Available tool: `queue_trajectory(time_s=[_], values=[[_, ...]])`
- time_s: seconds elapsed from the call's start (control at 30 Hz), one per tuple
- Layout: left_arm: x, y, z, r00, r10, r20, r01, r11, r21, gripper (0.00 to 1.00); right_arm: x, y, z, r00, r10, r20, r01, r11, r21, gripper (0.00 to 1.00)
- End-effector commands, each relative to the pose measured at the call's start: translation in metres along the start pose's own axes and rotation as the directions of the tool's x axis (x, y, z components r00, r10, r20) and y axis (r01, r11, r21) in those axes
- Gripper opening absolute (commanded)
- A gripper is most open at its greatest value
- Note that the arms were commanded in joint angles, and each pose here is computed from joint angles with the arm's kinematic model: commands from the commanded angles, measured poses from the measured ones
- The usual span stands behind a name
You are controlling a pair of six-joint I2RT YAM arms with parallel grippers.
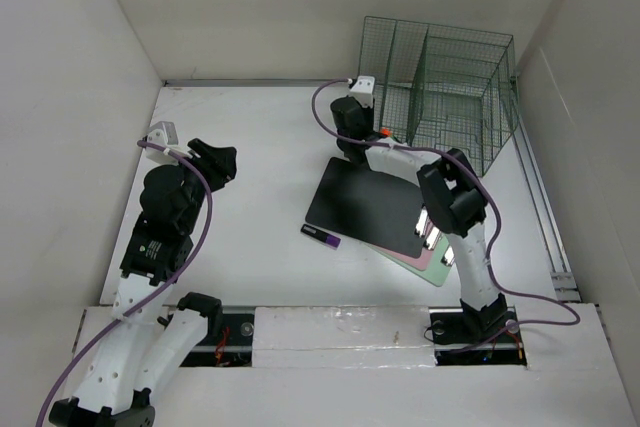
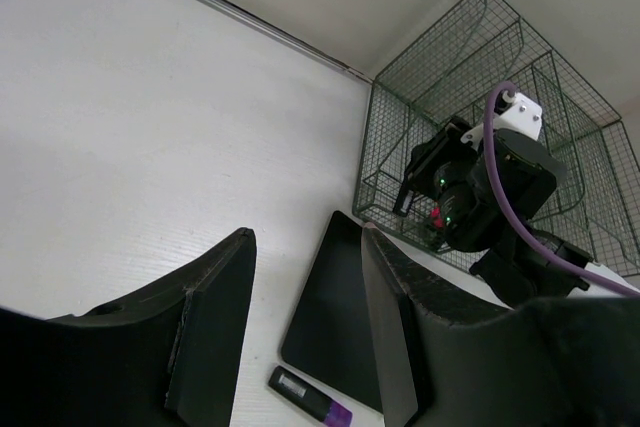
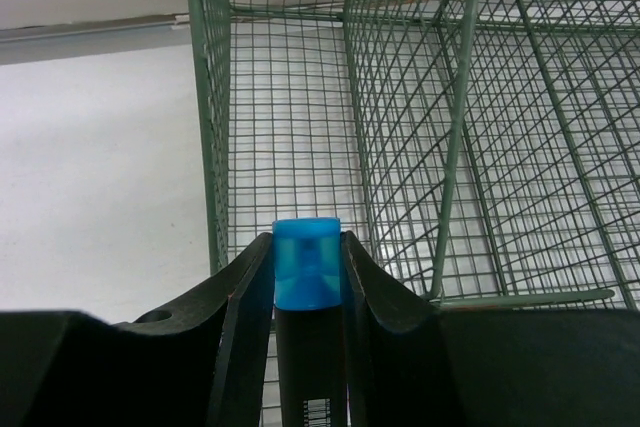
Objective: Organize the desk
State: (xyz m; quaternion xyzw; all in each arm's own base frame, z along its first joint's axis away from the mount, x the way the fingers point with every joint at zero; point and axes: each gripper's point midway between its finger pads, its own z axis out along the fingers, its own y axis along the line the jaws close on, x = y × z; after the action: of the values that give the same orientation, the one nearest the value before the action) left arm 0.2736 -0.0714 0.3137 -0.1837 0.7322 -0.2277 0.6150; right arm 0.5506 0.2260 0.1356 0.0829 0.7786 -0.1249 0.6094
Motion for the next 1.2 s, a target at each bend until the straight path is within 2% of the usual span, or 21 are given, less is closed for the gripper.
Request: queue_trajectory(time_s=[0.0, 0.1, 0.23, 0.4, 0.47, 0.5, 0.57, 0.7, 0.87, 1.03, 1.17], values=[[-0.015, -0.01, -0.001, 0.998, 0.003, 0.055, -0.005, 0.999, 0.043, 0.43, -0.017, 0.008, -0.004, 1.0, 0.012, 0.024, -0.013, 1.0, 0.011, 0.17], [-0.015, -0.01, -0.001, 0.999, 0.003, 0.055, -0.005, 0.999, 0.04, 0.43, -0.025, 0.007, -0.008, 0.998, 0.041, 0.042, -0.04, 0.999, -0.004, 0.14], [-0.015, -0.011, -0.001, 0.999, 0.003, 0.054, -0.005, 0.999, 0.044, 0.43, -0.032, 0.008, -0.015, 0.995, 0.083, 0.063, -0.08, 0.995, -0.059, 0.14], [-0.014, -0.011, 0.0, 0.999, 0.005, 0.048, -0.007, 0.999, 0.045, 0.43, -0.029, -0.002, -0.01, 0.996, 0.073, 0.059, -0.073, 0.997, -0.014, 0.09], [-0.014, -0.012, 0.0, 0.999, 0.006, 0.049, -0.009, 0.999, 0.049, 0.43, -0.052, -0.002, -0.023, 0.986, 0.127, 0.109, -0.122, 0.991, -0.053, 0.08], [-0.013, -0.012, 0.001, 0.999, 0.007, 0.044, -0.009, 0.999, 0.051, 0.43, -0.048, -0.008, -0.026, 0.987, 0.111, 0.112, -0.106, 0.993, -0.047, 0.08], [-0.012, -0.012, 0.002, 0.999, 0.01, 0.04, -0.013, 0.999, 0.05, 0.43, -0.076, -0.019, -0.036, 0.972, 0.167, 0.168, -0.162, 0.986, -0.044, 0.08], [-0.013, -0.013, 0.0, 0.999, 0.01, 0.044, -0.012, 0.998, 0.056, 0.43, -0.096, -0.059, -0.039, 0.959, 0.17, 0.226, -0.19, 0.979, 0.07, 0.08], [-0.013, -0.014, 0.0, 0.999, 0.009, 0.041, -0.012, 0.998, 0.062, 0.43, -0.094, -0.096, -0.03, 0.952, 0.176, 0.252, -0.217, 0.965, 0.147, 0.08], [-0.013, -0.015, 0.0, 0.999, 0.009, 0.042, -0.012, 0.998, 0.067, 0.43, -0.08, -0.127, -0.015, 0.967, 0.037, 0.251, -0.117, 0.943, 0.31, 0.07], [-0.012, -0.016, 0.0, 0.999, 0.008, 0.038, -0.011, 0.998, 0.07, 0.43, -0.075, -0.133, -0.01, 0.967, -0.021, 0.252, -0.071, 0.934, 0.35, 0.07]])
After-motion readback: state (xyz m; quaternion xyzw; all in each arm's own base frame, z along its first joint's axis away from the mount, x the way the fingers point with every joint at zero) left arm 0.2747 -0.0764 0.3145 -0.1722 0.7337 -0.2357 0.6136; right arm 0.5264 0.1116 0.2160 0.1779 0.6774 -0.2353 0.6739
